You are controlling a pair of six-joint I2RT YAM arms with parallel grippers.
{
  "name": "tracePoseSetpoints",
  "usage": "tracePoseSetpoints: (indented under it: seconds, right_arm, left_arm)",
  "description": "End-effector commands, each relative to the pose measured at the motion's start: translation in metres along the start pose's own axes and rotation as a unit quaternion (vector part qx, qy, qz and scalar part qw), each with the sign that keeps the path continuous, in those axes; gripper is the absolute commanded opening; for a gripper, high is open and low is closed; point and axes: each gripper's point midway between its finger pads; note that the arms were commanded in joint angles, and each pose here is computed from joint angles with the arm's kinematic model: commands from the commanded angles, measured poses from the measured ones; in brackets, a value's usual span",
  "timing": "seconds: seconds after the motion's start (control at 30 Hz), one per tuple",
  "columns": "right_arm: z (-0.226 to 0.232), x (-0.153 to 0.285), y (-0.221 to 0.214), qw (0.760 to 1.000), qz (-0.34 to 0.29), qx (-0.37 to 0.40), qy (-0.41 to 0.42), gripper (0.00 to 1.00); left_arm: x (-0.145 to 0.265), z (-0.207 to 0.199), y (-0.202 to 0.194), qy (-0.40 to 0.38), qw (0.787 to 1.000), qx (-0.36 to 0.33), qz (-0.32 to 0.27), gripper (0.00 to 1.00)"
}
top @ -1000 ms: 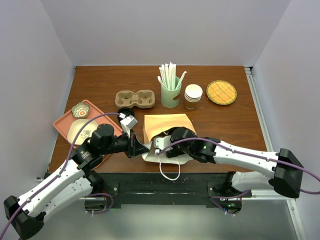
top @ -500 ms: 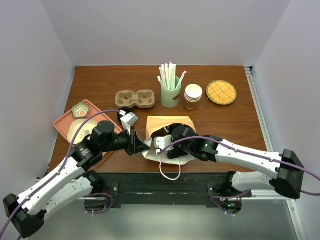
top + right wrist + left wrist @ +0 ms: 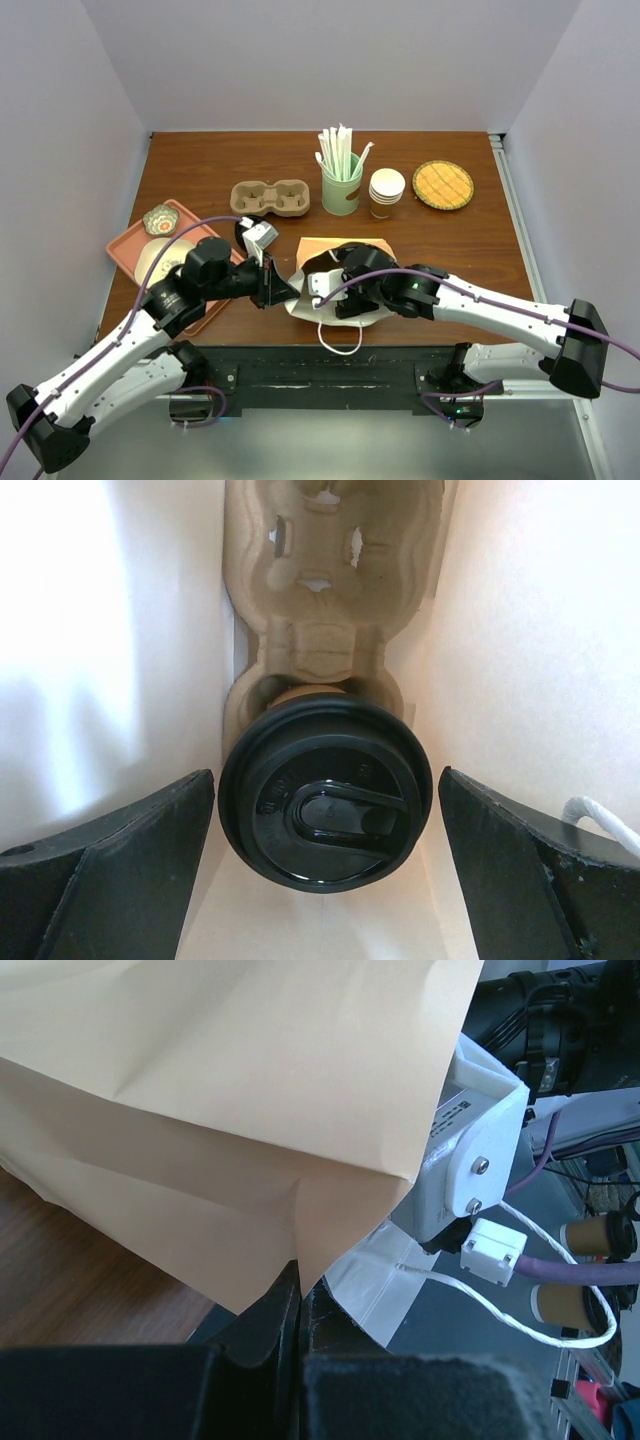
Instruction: Pack the takeout coffee
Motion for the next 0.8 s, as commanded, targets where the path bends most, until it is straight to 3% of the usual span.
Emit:
tracePoseSetpoints:
  seconds: [0.0,0.77]
  right_arm:
    - [-0.016,0.016,0.016,0.999,-0.028,-0.017,-0.012,0.99]
    - [-0.023,0.031,0.013,0.999,-0.02,-0.041,-0.014,0.97]
  left_arm:
    - [0.003,-0.013,0.02,-0.015,1.0,-0.019,-0.02,0.0]
    - [-0.001,-0.016,0.034,-0.006,1.0,0.0,-0.014,0.02]
Point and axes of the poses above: each gripper's point midway between its finger pads, its own x axis back along the fingers, its own z axis along the line the jaws close on, y = z × x, and after that the axes turned 5 degrees about -x, right-handed
